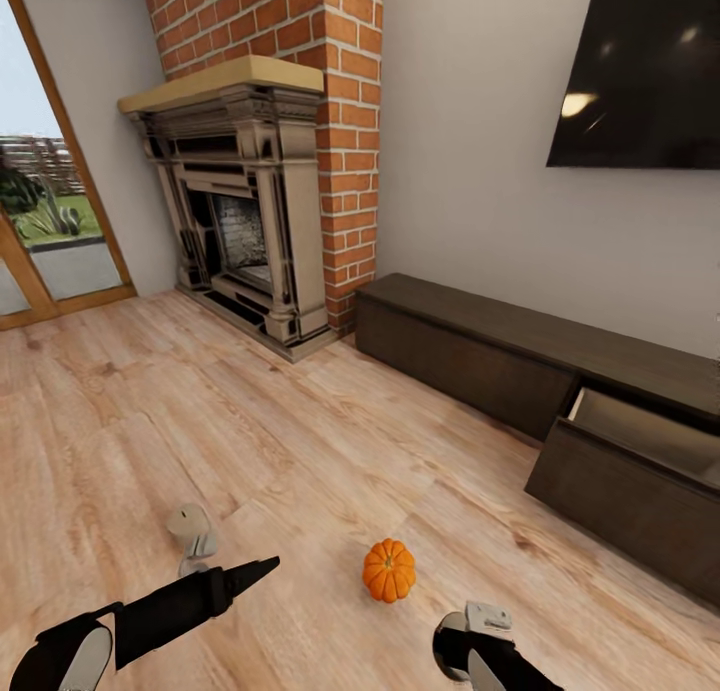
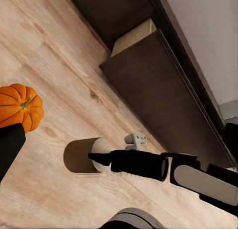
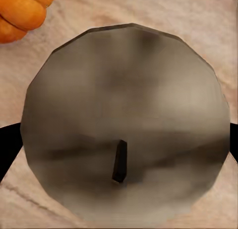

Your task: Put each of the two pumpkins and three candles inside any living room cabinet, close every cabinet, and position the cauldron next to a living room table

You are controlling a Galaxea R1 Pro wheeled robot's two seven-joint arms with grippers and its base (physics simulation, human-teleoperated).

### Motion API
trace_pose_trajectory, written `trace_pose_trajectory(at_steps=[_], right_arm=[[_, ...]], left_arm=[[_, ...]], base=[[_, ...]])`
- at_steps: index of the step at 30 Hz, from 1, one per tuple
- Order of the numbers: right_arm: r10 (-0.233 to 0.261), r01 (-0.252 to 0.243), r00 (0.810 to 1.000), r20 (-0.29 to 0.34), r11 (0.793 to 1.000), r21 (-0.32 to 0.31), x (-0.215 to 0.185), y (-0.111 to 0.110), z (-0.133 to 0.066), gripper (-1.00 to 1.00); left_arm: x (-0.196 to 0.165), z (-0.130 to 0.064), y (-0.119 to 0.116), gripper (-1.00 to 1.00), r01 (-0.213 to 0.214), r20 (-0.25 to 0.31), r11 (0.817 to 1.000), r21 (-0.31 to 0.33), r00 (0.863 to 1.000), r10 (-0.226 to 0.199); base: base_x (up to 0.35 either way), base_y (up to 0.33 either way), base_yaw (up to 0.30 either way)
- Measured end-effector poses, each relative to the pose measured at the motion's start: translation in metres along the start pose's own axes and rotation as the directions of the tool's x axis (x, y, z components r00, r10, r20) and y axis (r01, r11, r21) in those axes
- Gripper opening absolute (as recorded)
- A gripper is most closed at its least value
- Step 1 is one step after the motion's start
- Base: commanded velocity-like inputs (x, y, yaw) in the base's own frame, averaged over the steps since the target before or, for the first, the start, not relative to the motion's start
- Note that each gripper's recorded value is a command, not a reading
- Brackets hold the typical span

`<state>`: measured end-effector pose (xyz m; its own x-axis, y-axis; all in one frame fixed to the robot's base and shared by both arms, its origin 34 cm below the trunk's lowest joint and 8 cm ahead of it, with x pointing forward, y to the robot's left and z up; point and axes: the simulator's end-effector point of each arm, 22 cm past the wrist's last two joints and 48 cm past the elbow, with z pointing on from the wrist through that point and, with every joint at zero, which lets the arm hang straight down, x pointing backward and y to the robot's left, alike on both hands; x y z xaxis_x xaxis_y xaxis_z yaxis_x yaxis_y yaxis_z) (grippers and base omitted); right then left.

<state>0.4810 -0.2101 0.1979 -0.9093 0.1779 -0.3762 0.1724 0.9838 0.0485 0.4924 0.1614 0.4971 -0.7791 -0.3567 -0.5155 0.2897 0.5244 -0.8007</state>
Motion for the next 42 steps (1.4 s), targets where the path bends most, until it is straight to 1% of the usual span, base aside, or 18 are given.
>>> trace_pose_trajectory(at_steps=[4, 6, 7, 8, 10, 14, 15, 18, 20, 21, 23, 25, 27, 28, 30, 33, 38, 42], right_arm=[[0.013, -0.013, 1.000, 0.027, 1.000, -0.004, -0.013, 0.001, -0.005, -1.00], [0.037, -0.037, 0.999, 0.034, 0.999, -0.003, -0.018, -0.001, -0.008, -1.00], [0.068, -0.068, 0.997, 0.033, 0.998, -0.003, -0.020, -0.004, -0.009, -1.00], [0.080, -0.080, 0.996, 0.035, 0.997, -0.005, -0.022, -0.005, -0.010, -1.00], [0.088, -0.088, 0.995, 0.043, 0.996, -0.007, -0.026, -0.005, -0.013, -1.00], [0.093, -0.092, 0.992, 0.080, 0.996, -0.013, -0.045, -0.008, -0.020, -1.00], [0.090, -0.089, 0.992, 0.088, 0.996, -0.011, -0.052, -0.011, -0.022, -1.00], [0.083, -0.082, 0.994, 0.075, 0.997, -0.014, -0.060, -0.016, -0.029, -1.00], [0.072, -0.071, 0.995, 0.067, 0.997, -0.010, -0.069, -0.022, -0.035, -1.00], [0.065, -0.065, 0.995, 0.070, 0.998, -0.002, -0.077, -0.031, -0.039, -1.00], [0.075, -0.076, 0.994, 0.075, 0.997, 0.004, -0.089, -0.043, -0.045, -1.00], [0.101, -0.102, 0.993, 0.063, 0.995, 0.005, -0.095, -0.053, -0.051, -1.00], [0.123, -0.123, 0.991, 0.059, 0.992, 0.002, -0.101, -0.058, -0.057, -1.00], [0.130, -0.131, 0.990, 0.061, 0.991, 0.007, -0.108, -0.066, -0.061, -1.00], [0.135, -0.136, 0.988, 0.073, 0.991, 0.003, -0.124, -0.074, -0.073, -1.00], [0.133, -0.132, 0.987, 0.089, 0.991, -0.014, -0.145, -0.076, -0.091, -1.00], [0.169, -0.167, 0.979, 0.112, 0.986, -0.029, -0.165, -0.085, -0.111, -1.00], [0.179, -0.179, 0.974, 0.139, 0.984, -0.013, -0.177, -0.106, -0.123, -1.00]], left_arm=[[-0.005, -0.002, -0.005, 1.00, -0.014, 0.009, 1.000, 0.003, 1.000, 0.014], [-0.007, -0.003, -0.007, 1.00, -0.020, 0.014, 1.000, 0.005, 1.000, 0.020], [-0.008, -0.003, -0.007, 1.00, -0.017, 0.009, 1.000, -0.001, 1.000, 0.017], [-0.007, -0.004, -0.006, 1.00, -0.012, 0.000, 1.000, -0.012, 1.000, 0.012], [-0.011, -0.007, -0.002, 1.00, -0.011, -0.013, 0.999, -0.038, 1.000, 0.011], [-0.041, -0.010, -0.006, 1.00, -0.042, -0.028, 0.997, -0.065, 0.999, 0.040], [-0.056, -0.011, -0.011, 1.00, -0.058, -0.030, 0.996, -0.064, 0.998, 0.056], [-0.090, -0.015, -0.023, 1.00, -0.107, -0.018, 0.992, -0.065, 0.994, 0.106], [-0.107, -0.017, -0.030, 1.00, -0.138, -0.001, 0.988, -0.070, 0.990, 0.138], [-0.119, -0.019, -0.035, 1.00, -0.158, 0.014, 0.985, -0.070, 0.987, 0.160], [-0.141, -0.021, -0.047, 1.00, -0.195, 0.040, 0.978, -0.068, 0.979, 0.198], [-0.159, -0.023, -0.057, 1.00, -0.224, 0.063, 0.972, -0.067, 0.972, 0.228], [-0.168, -0.025, -0.062, 1.00, -0.236, 0.074, 0.969, -0.068, 0.968, 0.240], [-0.173, -0.026, -0.065, 1.00, -0.243, 0.082, 0.968, -0.068, 0.965, 0.248], [-0.182, -0.029, -0.071, 1.00, -0.256, 0.093, 0.964, -0.069, 0.961, 0.262], [-0.191, -0.035, -0.072, 1.00, -0.266, 0.100, 0.961, -0.082, 0.957, 0.273], [-0.201, -0.042, -0.068, 1.00, -0.266, 0.107, 0.956, -0.122, 0.954, 0.279], [-0.209, -0.050, -0.054, 1.00, -0.258, 0.114, 0.943, -0.210, 0.951, 0.286]], base=[[0.000, 0.000, 0.000], [0.000, 0.000, 0.000], [0.000, 0.000, 0.000], [0.000, 0.000, 0.000], [0.000, 0.000, 0.000], [0.000, 0.000, 0.000], [0.000, 0.000, 0.000], [0.000, 0.000, 0.000], [0.000, 0.000, 0.000], [0.000, 0.000, 0.000], [0.000, 0.000, 0.000], [0.000, 0.000, 0.000], [0.000, 0.000, 0.000], [0.000, 0.000, 0.000], [0.000, 0.000, 0.000], [0.000, 0.000, 0.000], [0.000, 0.000, 0.000], [0.000, 0.000, 0.000]])
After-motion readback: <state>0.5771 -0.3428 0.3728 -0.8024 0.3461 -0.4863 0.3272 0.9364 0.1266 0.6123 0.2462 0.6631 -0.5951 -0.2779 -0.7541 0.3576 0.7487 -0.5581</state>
